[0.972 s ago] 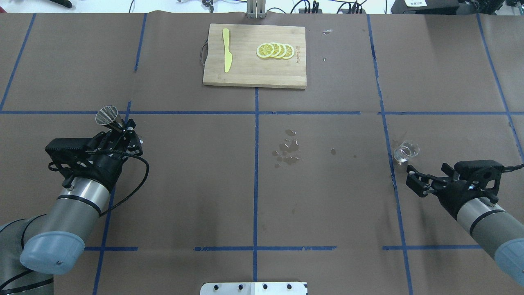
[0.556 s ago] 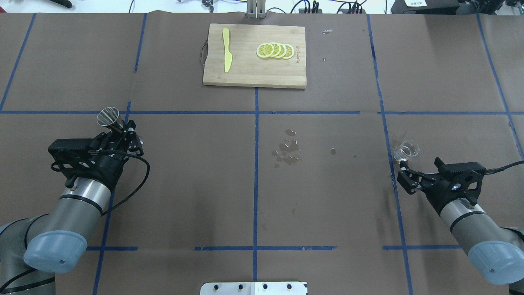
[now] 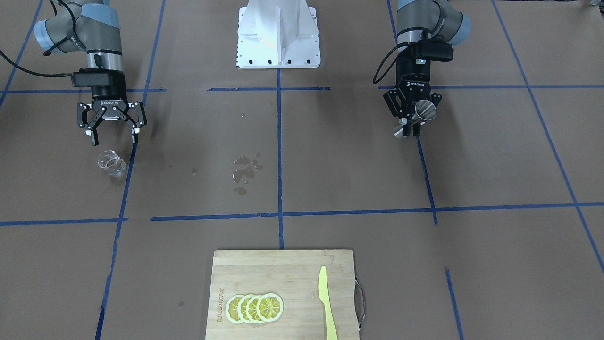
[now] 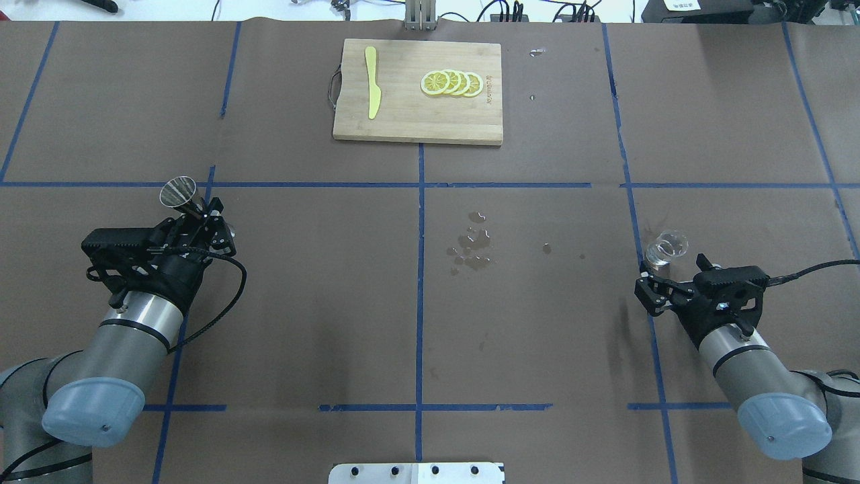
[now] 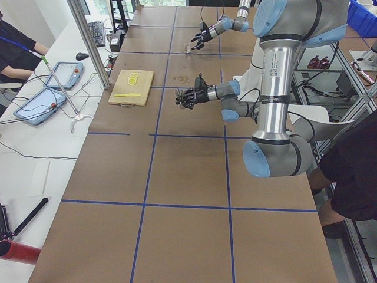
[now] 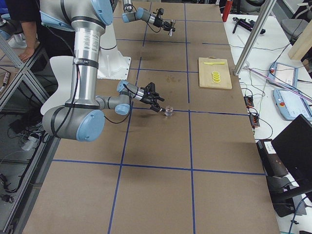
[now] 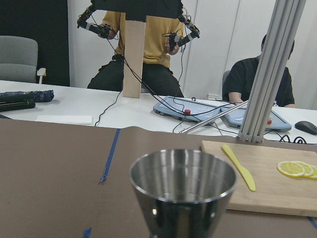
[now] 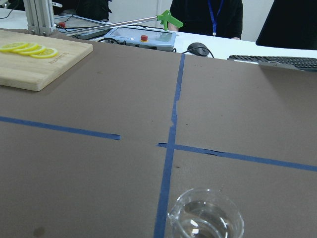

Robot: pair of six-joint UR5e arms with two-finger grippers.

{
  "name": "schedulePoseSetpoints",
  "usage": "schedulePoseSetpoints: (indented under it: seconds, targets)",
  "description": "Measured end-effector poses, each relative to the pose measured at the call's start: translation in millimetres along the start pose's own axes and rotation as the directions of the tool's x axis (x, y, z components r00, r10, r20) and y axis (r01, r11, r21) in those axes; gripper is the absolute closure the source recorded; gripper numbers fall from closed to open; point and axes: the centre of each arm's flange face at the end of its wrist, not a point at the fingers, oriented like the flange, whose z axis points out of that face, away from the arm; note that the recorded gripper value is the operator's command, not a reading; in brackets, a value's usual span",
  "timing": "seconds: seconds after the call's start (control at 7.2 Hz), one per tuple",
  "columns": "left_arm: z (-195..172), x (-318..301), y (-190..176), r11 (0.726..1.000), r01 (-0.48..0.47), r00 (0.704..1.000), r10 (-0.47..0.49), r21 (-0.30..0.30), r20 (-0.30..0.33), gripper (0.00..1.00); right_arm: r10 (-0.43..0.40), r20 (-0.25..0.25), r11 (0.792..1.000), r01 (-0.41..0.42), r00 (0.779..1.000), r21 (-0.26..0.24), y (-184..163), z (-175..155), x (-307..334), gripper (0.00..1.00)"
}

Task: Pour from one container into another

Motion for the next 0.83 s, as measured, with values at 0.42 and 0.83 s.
schedulePoseSetpoints:
  seconds: [0.42, 0.83]
  targets:
    - [0, 0, 0, 1.0, 0.002, 1.0, -0.002, 0.001, 0.0, 1.0, -0.037, 0.034, 0.999, 0.035, 0.999, 0.038, 18, 12, 21, 0.0]
    - [1, 0, 1, 1.0, 0.002, 1.0, -0.002, 0.001, 0.001, 1.0, -0.037, 0.006, 0.997, 0.037, 0.999, 0.072, 12, 28, 23, 0.0]
